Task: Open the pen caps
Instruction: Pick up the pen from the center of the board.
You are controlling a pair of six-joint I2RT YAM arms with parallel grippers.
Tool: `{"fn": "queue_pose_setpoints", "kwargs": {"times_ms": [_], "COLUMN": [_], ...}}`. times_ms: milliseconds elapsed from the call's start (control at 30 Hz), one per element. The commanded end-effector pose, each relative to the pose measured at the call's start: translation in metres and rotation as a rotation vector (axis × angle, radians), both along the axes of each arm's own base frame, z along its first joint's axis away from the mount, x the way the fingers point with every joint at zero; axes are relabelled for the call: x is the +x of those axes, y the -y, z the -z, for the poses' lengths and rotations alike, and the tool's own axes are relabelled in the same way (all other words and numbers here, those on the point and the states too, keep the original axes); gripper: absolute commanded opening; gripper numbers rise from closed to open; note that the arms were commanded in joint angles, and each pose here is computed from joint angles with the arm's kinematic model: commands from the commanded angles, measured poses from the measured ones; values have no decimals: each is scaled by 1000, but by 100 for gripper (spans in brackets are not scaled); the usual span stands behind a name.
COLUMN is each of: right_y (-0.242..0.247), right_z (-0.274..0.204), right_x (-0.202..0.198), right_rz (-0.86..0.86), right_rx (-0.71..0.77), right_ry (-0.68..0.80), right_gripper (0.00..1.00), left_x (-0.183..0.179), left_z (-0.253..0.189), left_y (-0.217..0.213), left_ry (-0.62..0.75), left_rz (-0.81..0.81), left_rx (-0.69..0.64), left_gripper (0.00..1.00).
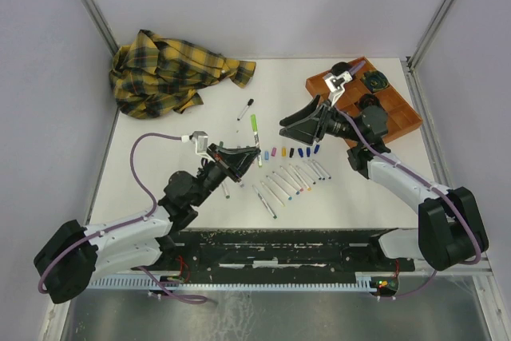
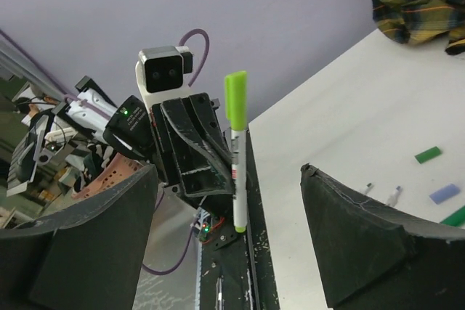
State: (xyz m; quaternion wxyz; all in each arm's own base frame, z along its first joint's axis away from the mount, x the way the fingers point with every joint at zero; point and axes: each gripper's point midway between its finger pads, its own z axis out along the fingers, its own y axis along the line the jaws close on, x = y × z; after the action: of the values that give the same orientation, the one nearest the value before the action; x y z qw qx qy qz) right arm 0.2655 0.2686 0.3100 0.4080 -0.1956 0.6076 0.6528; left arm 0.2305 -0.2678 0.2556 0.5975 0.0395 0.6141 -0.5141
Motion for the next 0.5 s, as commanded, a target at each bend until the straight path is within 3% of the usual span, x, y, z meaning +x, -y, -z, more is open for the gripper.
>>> {"fn": "queue_pose_setpoints", "kwargs": {"times_ms": [0, 200, 467], "right_y": [-9, -24, -38], "right_z": [-19, -19, -10], "right_x": [-17, -35, -42], "right_rz": [-45, -120, -154], "right_rx": [33, 29, -2], "right_ry": [93, 125, 86], "right_gripper": [87, 85, 72], "left_x": [-11, -22, -24], "left_z": [-52, -54, -51], "left_y": [-16, 2, 17], "left_ry": [91, 96, 93], "left_rz": [-86, -59, -48], "left_rx": [-234, -256, -245], "left_gripper": [3, 3, 3]}}
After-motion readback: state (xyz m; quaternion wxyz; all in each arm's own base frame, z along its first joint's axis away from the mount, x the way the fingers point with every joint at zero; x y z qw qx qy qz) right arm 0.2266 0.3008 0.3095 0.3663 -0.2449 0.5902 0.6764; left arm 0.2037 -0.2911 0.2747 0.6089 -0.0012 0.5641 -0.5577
